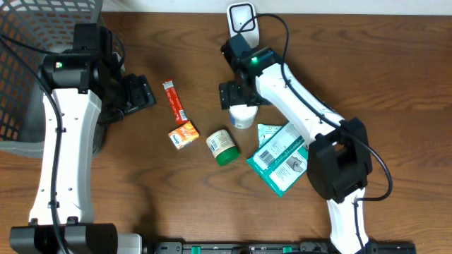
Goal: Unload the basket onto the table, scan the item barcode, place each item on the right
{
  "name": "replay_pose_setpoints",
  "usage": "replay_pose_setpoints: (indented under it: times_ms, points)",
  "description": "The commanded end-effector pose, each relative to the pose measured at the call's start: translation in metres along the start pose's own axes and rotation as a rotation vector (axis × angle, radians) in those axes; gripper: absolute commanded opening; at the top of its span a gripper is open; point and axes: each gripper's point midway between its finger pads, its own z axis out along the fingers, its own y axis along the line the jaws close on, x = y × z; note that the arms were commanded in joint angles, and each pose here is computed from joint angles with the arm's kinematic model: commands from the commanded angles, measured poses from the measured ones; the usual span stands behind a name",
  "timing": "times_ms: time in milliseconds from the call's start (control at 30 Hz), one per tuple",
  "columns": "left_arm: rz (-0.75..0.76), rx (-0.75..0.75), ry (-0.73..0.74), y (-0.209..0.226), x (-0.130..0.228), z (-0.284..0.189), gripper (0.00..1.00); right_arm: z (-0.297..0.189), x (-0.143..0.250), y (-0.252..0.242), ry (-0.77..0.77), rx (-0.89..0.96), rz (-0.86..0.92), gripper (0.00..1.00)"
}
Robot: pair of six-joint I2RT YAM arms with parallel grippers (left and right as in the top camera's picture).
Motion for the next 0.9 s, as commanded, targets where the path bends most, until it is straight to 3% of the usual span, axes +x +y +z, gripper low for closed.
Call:
replay_pose_setpoints:
  times_ms: [0, 867]
  points:
    - [0.012, 0.003, -0.025, 0.000, -0.001, -0.008, 0.84, 0.005, 0.001, 0.005, -0.012, 0.033, -0.019, 0.99]
    - [0.012, 0.003, -0.025, 0.000, -0.001, -0.008, 0.84, 0.029, 0.022, -0.003, 0.041, 0.059, -0.029, 0.99]
